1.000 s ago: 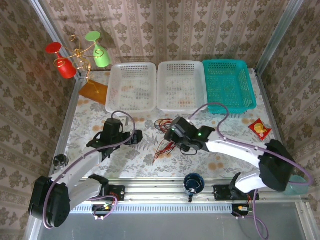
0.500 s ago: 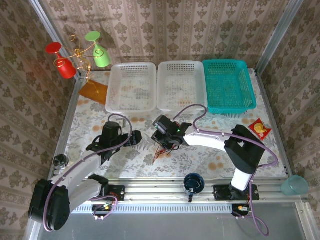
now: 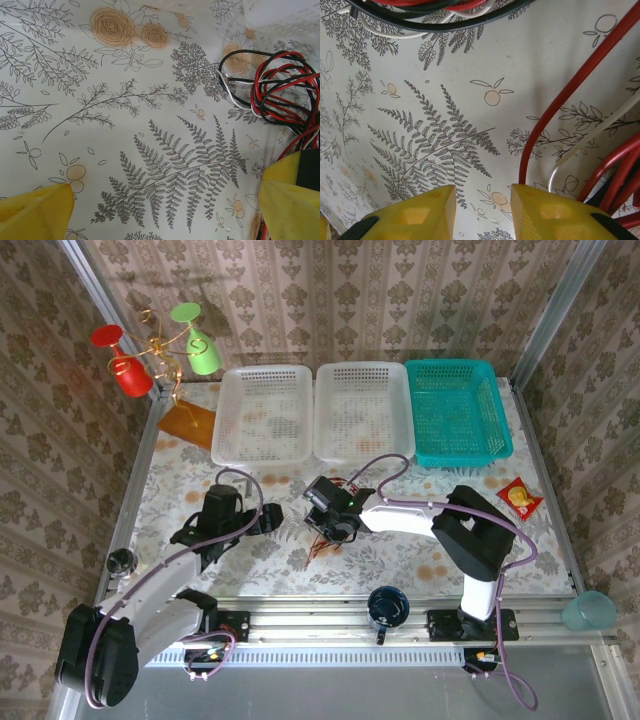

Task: Untangle the cables

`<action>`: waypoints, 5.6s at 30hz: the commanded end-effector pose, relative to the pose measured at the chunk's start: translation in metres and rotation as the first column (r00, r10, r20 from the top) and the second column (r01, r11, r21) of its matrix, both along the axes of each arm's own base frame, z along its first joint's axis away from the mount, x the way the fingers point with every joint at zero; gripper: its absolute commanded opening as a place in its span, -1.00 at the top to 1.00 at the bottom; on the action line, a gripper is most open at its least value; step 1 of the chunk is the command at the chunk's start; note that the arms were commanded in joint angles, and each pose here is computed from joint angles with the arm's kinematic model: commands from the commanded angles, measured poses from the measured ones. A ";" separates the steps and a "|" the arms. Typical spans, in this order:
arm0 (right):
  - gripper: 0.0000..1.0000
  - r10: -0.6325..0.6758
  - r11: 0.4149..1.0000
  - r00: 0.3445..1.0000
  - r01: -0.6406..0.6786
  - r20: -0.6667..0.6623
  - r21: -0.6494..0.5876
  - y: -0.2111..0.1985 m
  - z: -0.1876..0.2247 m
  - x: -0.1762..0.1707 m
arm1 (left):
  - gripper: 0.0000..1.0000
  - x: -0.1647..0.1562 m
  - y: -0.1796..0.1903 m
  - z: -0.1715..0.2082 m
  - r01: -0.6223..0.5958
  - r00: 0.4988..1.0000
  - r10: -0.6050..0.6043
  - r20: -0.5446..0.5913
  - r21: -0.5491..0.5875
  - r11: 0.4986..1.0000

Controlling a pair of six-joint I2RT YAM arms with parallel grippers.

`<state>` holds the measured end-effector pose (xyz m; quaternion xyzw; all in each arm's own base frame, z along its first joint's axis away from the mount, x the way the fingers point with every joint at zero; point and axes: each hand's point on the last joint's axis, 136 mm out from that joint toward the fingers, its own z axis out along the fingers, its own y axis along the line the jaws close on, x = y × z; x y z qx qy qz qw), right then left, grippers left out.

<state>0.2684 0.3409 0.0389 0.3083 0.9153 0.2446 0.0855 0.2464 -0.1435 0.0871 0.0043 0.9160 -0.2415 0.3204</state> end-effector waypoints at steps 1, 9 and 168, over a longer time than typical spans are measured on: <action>0.17 -0.041 0.997 0.999 0.040 0.001 -0.065 -0.017 -0.010 -0.003 | -0.91 -0.001 0.001 0.003 -0.008 1.000 0.008 -0.010 -0.010 1.000; 0.22 -0.045 0.998 0.999 0.045 -0.001 -0.045 -0.020 -0.017 -0.006 | -0.91 0.000 0.001 0.001 -0.003 1.000 0.003 -0.017 0.000 1.000; 1.00 -0.391 0.918 0.597 0.194 0.700 0.346 -0.327 0.352 0.046 | 1.00 0.041 0.119 0.237 -0.426 0.770 0.135 0.624 0.345 0.836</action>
